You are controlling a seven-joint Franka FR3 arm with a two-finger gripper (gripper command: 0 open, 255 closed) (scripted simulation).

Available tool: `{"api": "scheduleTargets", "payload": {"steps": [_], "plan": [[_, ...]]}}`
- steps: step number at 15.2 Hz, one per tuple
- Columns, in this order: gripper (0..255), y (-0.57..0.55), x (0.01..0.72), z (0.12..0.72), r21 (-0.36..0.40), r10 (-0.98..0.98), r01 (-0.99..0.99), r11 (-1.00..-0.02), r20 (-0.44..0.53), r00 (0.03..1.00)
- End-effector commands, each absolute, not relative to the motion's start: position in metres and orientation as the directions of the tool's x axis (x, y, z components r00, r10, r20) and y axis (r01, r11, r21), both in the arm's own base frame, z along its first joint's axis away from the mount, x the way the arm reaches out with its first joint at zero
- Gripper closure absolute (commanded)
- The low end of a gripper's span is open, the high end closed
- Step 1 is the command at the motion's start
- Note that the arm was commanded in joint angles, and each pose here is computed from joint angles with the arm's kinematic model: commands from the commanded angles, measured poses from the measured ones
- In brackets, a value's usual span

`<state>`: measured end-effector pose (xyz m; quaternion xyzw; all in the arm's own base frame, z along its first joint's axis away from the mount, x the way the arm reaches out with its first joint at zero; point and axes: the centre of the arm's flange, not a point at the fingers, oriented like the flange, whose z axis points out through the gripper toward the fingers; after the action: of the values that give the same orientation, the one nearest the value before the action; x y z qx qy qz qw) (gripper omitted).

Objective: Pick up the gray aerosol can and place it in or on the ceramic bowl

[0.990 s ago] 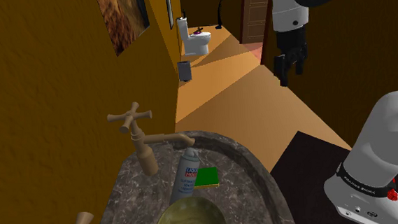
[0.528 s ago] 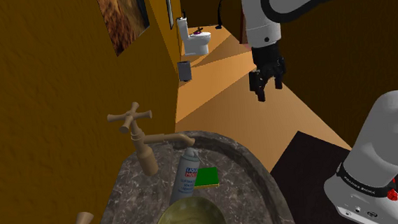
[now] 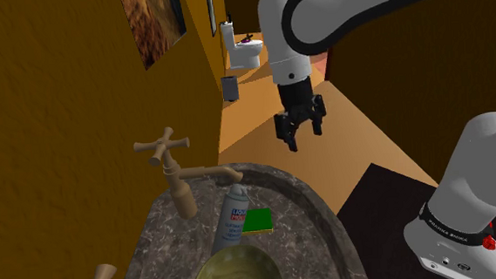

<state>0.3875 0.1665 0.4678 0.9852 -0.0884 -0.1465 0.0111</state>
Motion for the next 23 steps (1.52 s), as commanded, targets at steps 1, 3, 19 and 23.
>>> {"api": "scheduleTargets", "payload": {"steps": [1, 3, 19, 23], "plan": [[0, 0.187, 0.402, 0.462, 0.038, -0.179, -0.175, -0.984, -0.299, 0.937], [0, 0.209, 0.413, 0.453, 0.03, -0.179, -0.179, -0.983, -0.312, 0.933], [0, 0.326, 0.462, 0.386, -0.014, -0.18, -0.2, -0.98, -0.376, 0.909], [0, 0.327, 0.457, 0.373, -0.014, -0.18, -0.2, -0.98, -0.376, 0.909]]}}
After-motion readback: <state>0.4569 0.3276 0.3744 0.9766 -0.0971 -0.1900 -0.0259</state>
